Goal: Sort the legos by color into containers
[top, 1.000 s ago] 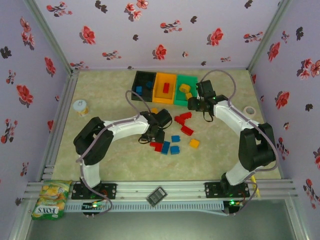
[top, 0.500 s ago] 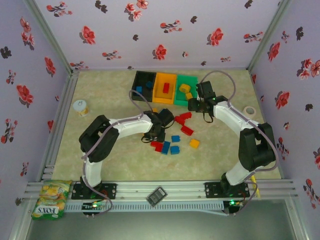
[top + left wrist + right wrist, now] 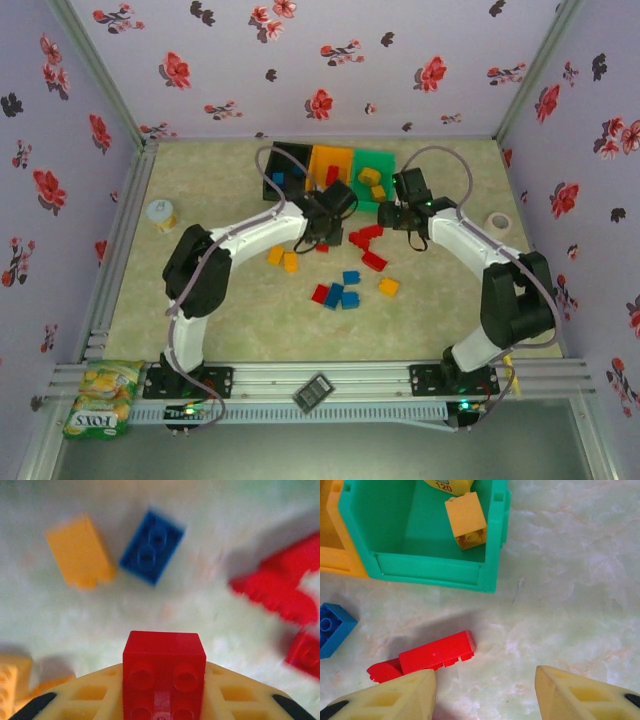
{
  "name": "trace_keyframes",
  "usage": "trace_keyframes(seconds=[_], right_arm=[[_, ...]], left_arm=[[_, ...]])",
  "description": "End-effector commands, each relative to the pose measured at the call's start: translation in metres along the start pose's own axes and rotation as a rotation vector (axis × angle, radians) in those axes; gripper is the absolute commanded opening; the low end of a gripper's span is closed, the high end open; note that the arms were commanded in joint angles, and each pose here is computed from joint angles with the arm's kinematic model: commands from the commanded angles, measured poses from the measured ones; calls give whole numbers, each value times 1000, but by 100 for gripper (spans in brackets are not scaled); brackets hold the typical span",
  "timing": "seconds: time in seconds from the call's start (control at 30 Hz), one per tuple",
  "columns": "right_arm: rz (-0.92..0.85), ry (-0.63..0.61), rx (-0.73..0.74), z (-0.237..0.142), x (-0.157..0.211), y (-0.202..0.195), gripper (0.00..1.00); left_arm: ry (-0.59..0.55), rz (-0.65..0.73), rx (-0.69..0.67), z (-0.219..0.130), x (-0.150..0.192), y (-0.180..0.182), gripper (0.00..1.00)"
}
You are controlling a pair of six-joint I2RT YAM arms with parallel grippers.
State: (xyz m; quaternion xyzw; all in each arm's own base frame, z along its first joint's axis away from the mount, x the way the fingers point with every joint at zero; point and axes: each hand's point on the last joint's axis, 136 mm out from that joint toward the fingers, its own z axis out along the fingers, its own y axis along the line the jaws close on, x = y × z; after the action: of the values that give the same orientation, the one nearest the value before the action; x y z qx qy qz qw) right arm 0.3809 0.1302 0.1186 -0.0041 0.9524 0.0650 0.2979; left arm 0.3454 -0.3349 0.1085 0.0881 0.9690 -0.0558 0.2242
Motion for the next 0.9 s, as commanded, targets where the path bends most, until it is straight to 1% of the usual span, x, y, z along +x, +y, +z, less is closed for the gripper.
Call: trace_keyframes(seconds=[0.0,0.17,0.33,0.4,0.47,0.57,0.6,0.63,0.67,0.7,0.73,0.77,0.87], right_arm=[[20,-21,30,-9,3,-3,55],[14,-13,24,-11,12,3,55],[-2,-4,18,-12,22,13,55],[-8,1,13,-11,26,18,55],[-13,5,5,-11,30,23,55],[-26,9,4,-12,34,28,55],[-29,11,3,-12,35,28,55],[-32,13,2,-12,37,29,55],[-34,13,2,-13,37,30,55],[-37,17,3,-13,39,30,55],[-44,21,4,-12,40,31,55],[-48,22,7,-12,42,31,55],[-61,39,10,-8,46,31,55]], left_arm=[[-69,47,-47,1,-42,13,34],[-183,58,-16,8,-106,6,34],[-261,17,7,24,-156,12,34],[-300,33,82,32,-173,6,36],[-338,18,96,40,-187,12,37],[-344,-6,102,48,-200,23,38],[-346,-7,110,49,-203,25,40],[-351,-5,115,48,-205,26,45],[-356,2,118,43,-206,26,57],[-358,9,119,39,-207,26,66],[-363,19,125,33,-206,24,72],[-373,23,127,25,-206,25,74],[-391,20,134,2,-204,28,75]])
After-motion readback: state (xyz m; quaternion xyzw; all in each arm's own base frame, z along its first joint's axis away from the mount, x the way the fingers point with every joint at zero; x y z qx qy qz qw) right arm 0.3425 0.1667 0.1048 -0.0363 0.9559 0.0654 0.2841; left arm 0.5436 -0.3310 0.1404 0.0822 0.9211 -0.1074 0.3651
